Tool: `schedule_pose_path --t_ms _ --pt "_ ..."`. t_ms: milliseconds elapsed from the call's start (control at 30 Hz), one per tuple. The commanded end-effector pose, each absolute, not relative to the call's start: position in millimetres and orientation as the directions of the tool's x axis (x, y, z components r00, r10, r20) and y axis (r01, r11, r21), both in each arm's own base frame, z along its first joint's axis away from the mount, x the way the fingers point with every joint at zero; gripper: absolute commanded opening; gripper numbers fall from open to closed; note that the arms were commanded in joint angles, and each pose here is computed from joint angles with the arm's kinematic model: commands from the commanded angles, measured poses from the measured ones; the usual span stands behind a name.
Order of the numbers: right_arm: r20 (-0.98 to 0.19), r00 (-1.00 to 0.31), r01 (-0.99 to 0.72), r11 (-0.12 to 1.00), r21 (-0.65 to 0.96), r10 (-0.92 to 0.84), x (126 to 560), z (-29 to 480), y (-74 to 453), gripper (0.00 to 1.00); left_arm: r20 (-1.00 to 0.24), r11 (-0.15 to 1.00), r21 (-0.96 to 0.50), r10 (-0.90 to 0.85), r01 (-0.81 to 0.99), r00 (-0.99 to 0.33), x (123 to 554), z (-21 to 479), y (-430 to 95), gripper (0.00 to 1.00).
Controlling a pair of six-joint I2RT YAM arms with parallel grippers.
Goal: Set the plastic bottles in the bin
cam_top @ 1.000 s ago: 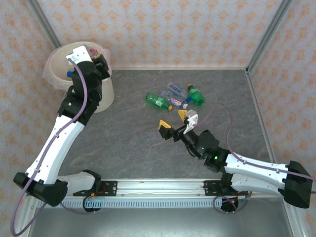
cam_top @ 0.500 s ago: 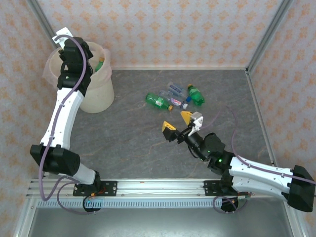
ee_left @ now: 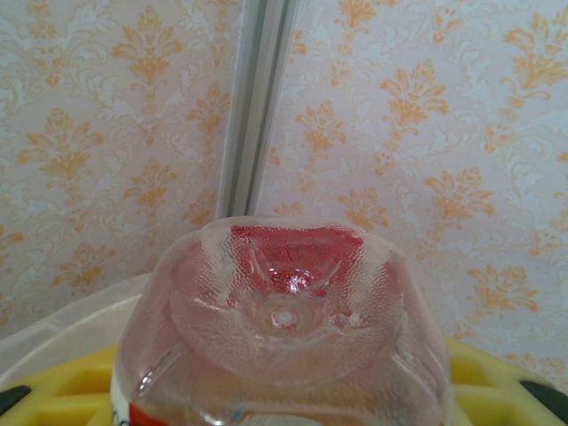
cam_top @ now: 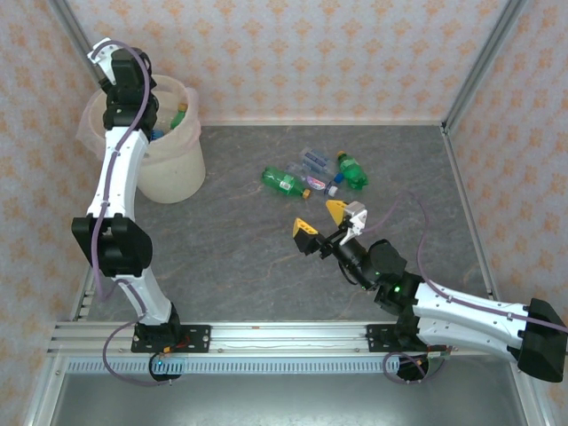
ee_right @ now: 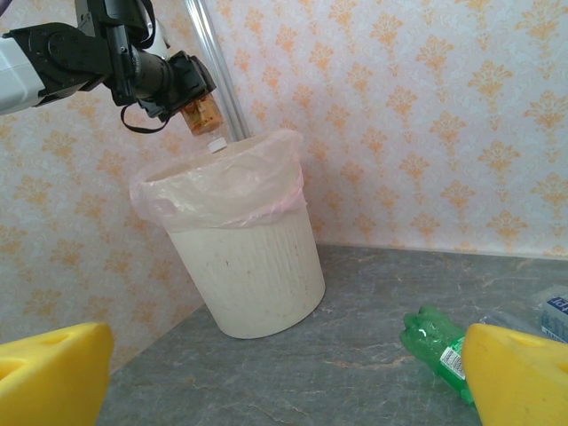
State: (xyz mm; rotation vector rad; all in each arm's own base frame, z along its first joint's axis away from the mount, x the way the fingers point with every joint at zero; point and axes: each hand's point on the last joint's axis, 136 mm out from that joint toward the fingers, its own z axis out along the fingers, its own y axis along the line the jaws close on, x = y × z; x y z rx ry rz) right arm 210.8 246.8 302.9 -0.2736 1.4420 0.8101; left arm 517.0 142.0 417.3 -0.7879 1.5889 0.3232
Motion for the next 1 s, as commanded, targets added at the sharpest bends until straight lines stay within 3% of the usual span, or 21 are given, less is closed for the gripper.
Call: schedule_pose_path --t_ms 0,100,167,200,267,300,967 --pt "-0.932 -0.065 -0.644 0.699 0.311 0.356 208 309 245 1.00 -0.949 0.728 -0.239 -0.314 -0.642 -0.003 519 422 141 0.51" --pt "-0.933 -0.066 -0.645 0.698 0.311 0.354 208 309 245 1.00 -0.947 0.733 -0.238 -0.321 -0.638 -0.015 524 421 141 0.53" --pt "-0.933 -0.065 -0.645 0.699 0.310 0.354 208 309 245 1.00 -0.945 0.736 -0.243 -0.327 -0.632 -0.017 526 421 139 0.60" --pt "-0.933 -0.065 -0.645 0.698 0.310 0.354 208 309 245 1.00 -0.944 0.738 -0.248 -0.330 -0.627 -0.015 526 421 138 0.67" --pt "-0.933 -0.066 -0.645 0.698 0.310 0.354 208 309 245 1.00 -0.941 0.742 -0.256 -0.338 -0.619 -0.016 527 421 137 0.96" --pt "-0.934 -0.067 -0.644 0.699 0.310 0.352 208 308 245 1.00 -0.940 0.744 -0.259 -0.341 -0.616 -0.016 527 421 136 0.99" --pt "-0.929 -0.066 -0.620 0.715 0.324 0.364 211 306 240 1.00 -0.905 0.768 -0.366 -0.426 -0.525 0.008 516 436 104 0.99"
